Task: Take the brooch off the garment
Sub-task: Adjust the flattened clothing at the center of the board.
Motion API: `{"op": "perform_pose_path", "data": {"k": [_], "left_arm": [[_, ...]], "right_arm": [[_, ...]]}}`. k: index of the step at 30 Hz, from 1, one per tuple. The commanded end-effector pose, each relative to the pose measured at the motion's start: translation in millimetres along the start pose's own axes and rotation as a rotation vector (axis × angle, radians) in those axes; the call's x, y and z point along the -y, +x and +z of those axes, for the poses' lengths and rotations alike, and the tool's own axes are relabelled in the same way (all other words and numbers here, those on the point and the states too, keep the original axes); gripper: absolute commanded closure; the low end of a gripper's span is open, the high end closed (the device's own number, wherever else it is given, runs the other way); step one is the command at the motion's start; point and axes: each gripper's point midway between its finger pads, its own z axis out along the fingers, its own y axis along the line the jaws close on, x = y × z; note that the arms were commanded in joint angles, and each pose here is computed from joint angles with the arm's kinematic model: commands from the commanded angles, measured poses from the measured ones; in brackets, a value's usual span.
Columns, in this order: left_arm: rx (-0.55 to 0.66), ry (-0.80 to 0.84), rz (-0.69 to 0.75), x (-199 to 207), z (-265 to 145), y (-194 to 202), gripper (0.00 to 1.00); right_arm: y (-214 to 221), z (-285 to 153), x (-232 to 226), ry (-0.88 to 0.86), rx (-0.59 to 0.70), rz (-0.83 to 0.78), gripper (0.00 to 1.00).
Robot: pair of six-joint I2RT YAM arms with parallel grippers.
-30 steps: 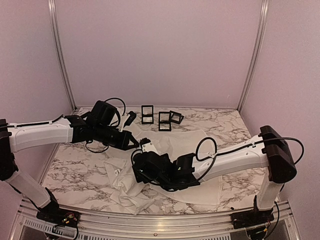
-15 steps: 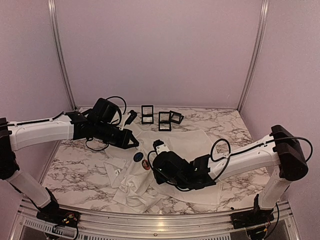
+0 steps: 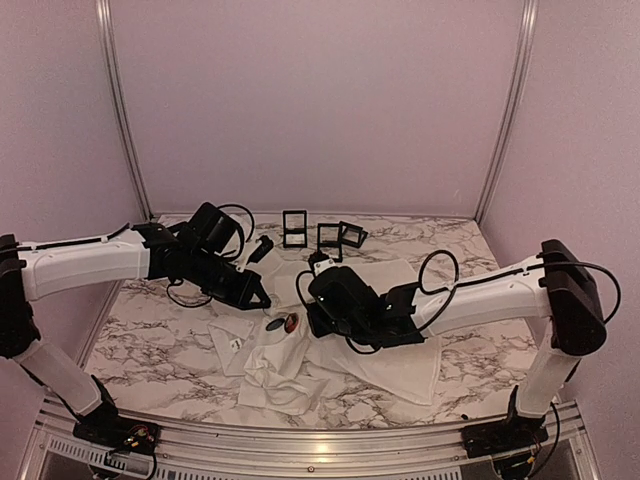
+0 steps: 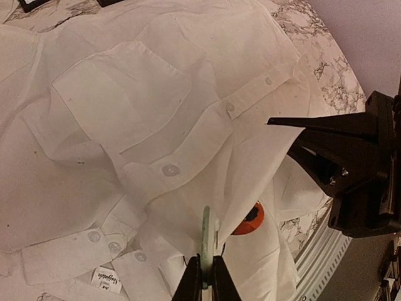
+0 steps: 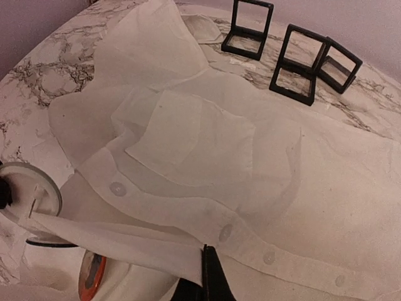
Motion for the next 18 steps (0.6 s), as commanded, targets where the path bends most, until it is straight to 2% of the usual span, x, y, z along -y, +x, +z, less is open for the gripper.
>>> {"op": "perform_pose_path", "data": {"k": [1,8,13,18], "left_arm": [[-0.119,0.013,-0.017,-2,5,30,1.0],[-0.174,0.043,-0.076,1,4,48,1.0],[-0.228,-0.014,-0.059,-9,0,60,1.0],[-0.265,0.054,-0.07,3,-1,66,1.0]], "right_arm": [[-26,20,3,0.022,0.027,-0.014,1.0],[-31,40,16,0.04,0.025,-0.018,1.0],[-30,41,12,0.016,0.021,-0.031,1.0],[-35,42,0,-0.049,0.045,-0.039,1.0]]}}
